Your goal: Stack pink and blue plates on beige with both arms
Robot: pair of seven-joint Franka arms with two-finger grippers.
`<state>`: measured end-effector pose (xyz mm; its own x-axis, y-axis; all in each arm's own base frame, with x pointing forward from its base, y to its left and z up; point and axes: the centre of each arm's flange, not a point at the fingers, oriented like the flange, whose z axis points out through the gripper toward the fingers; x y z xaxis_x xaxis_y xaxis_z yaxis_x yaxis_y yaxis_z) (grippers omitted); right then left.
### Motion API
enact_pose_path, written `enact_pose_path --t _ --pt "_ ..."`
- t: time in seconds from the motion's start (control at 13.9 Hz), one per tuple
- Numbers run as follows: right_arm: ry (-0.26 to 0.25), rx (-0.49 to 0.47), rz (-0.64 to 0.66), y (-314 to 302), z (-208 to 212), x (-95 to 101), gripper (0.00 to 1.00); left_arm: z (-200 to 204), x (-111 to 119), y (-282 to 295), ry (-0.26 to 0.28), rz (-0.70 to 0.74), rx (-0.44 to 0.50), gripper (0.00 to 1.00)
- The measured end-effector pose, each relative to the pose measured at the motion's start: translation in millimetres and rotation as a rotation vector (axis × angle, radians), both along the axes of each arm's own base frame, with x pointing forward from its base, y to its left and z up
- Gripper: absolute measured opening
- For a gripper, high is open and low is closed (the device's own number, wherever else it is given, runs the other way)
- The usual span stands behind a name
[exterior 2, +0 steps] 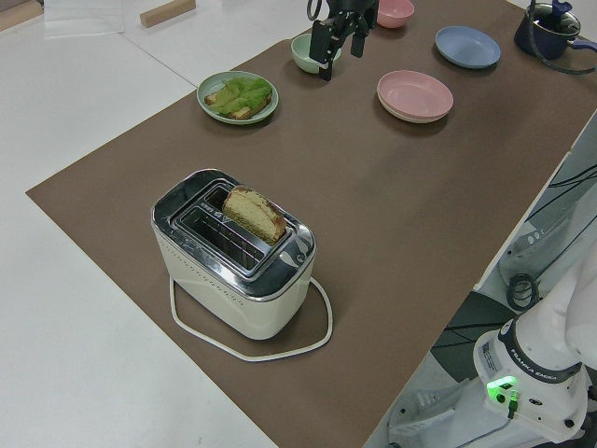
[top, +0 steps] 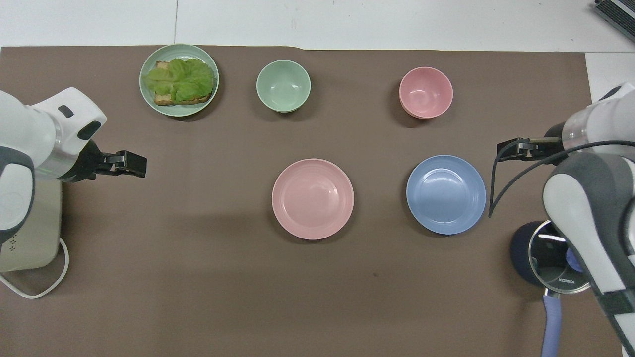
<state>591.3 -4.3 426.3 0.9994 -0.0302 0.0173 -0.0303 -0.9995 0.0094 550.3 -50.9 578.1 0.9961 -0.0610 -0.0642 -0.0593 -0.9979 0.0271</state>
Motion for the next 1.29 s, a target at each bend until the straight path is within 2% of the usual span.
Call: enact_pose_path --t 0.29,0.5,1.01,1.08,1.15,1.29 --pt "0.033 0.002 0.006 0 -41 -6.1 0.87 9 0 13 -0.004 0.001 -0.002 1.00" --pt "0.018 0.003 0.010 -1 -69 -16.2 0.87 9 0 13 -0.004 0.000 -0.002 1.00" --pt "0.044 0.006 0.002 -15 -104 -27.7 0.84 9 0 13 -0.004 0.000 -0.002 1.00" --pt "0.050 0.006 -0.003 -18 -109 -27.9 0.78 9 0 13 -0.004 0.000 -0.002 1.00" --pt "0.054 0.007 -0.006 -21 -112 -27.9 0.78 9 0 13 -0.004 0.000 -0.002 1.00" --pt "0.062 0.008 -0.007 -24 -118 -28.6 0.64 9 0 13 -0.004 0.000 -0.002 1.00"
